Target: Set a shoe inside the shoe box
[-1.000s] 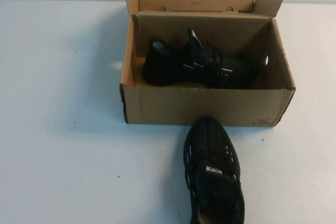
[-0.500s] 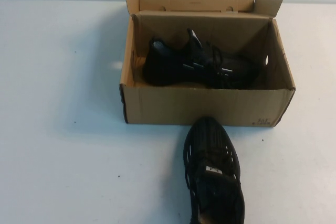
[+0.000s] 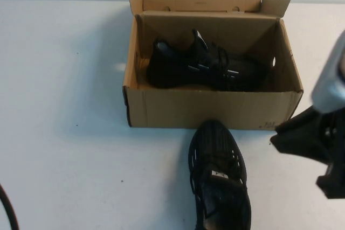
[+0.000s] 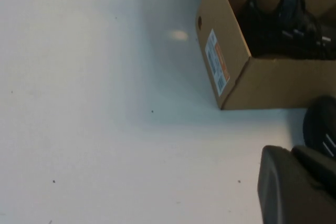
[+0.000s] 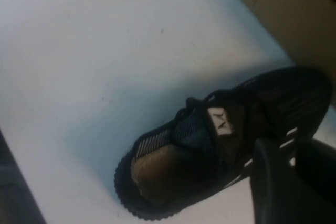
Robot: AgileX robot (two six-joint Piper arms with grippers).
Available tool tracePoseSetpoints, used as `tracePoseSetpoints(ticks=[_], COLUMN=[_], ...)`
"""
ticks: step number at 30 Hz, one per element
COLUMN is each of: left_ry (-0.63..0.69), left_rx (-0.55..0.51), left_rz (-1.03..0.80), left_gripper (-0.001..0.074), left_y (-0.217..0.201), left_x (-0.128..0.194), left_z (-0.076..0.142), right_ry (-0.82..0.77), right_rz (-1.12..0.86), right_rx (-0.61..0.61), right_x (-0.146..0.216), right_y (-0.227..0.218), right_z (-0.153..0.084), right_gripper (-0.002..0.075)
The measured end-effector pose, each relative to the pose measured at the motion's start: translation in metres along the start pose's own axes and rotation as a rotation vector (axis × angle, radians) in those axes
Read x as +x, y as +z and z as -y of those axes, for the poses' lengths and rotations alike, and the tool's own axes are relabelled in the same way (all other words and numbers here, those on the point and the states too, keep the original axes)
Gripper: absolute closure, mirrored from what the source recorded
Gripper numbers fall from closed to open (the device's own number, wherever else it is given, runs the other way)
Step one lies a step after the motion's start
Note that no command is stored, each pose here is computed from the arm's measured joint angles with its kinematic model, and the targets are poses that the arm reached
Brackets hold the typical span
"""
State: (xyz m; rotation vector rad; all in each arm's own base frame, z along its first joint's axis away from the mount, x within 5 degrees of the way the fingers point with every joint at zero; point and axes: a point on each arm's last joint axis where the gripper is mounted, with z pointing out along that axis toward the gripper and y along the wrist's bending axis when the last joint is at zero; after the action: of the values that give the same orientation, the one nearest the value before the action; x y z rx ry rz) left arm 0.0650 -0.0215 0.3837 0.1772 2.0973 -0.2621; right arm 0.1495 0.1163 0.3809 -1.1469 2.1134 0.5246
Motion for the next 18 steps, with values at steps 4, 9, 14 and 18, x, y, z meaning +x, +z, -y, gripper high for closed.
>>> tracePoseSetpoints(ticks=[4, 9, 14, 18], left_ry=[0.0, -0.007, -0.009, -0.008], left_rx=[0.0, 0.011, 0.013, 0.013], left_rz=[-0.04, -0.047, -0.049, -0.053], left_gripper=[0.0736, 0.0736, 0.0736, 0.0736], left_y=[0.004, 0.004, 0.004, 0.004], left_x=[0.001, 0.001, 0.001, 0.002], left_z=[0.0, 0.001, 0.001, 0.001], right_ry=[-0.008, 0.029, 0.015, -0.018], right_rz=[-0.148, -0.279, -0.35, -0.4], right_rx=[-0.024, -0.045, -0.024, -0.005], right_x=[-0.001, 0.0, 0.002, 0.005], right_y=[0.034, 0.073, 0.107, 0.131], right_z=[-0.003, -0.003, 0.003, 0.008], right_gripper=[0.0562, 0.0439, 0.0414, 0.0411])
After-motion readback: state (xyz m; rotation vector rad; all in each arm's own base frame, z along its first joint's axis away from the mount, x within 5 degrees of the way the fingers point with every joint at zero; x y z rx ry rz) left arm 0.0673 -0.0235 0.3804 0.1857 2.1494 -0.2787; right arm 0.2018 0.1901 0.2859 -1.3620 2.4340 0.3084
